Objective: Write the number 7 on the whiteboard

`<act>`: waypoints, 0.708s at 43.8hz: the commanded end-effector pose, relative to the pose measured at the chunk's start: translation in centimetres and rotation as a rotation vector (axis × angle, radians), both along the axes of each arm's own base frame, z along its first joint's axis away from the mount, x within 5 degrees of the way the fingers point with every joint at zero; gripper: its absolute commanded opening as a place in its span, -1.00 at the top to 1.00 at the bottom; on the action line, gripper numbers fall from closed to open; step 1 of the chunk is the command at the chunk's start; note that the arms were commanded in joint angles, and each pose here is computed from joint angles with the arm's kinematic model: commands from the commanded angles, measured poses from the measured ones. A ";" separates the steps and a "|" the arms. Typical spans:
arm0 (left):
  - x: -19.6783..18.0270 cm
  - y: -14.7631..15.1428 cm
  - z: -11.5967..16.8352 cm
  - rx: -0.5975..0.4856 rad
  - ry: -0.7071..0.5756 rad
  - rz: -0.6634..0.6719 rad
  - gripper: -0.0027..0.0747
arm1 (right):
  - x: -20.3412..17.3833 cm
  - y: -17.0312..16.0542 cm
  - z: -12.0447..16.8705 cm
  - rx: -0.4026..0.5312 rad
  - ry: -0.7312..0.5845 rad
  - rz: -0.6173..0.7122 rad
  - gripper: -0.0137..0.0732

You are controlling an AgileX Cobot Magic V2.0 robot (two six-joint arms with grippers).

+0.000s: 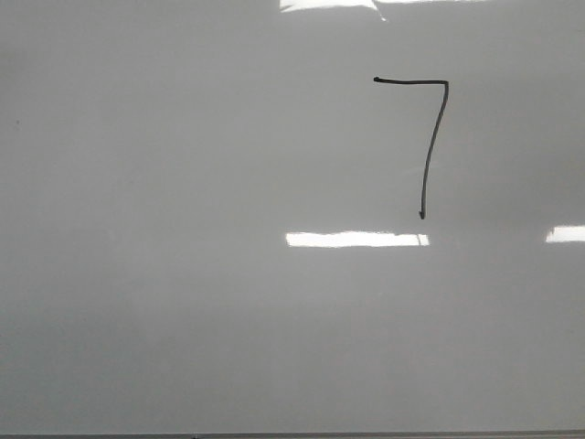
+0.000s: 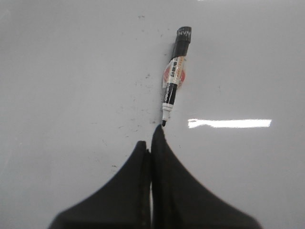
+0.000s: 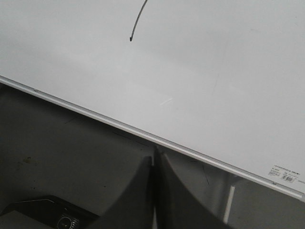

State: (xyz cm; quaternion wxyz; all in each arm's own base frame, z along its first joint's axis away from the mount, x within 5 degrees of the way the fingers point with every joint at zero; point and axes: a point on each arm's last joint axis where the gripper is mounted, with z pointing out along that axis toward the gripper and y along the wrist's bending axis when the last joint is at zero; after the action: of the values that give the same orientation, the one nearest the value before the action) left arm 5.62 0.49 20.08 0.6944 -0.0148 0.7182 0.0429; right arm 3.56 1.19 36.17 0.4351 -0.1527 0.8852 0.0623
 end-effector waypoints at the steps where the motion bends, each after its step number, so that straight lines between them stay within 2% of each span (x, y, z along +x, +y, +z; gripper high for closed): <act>1: -0.2 -0.1 1.3 0.001 -0.164 -0.015 0.98 | 0.4 0.0 0.9 0.013 -0.065 -0.010 0.84; 31: -0.2 -0.4 1.4 0.004 -0.174 -0.060 0.98 | 0.4 0.0 0.9 0.013 -0.065 -0.010 0.84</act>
State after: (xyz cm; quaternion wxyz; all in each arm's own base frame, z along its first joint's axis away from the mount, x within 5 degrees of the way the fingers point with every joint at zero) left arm 5.63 0.23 20.76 0.7210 0.0059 0.6921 0.0334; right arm 3.56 1.19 36.17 0.4351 -0.1527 0.8852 0.0623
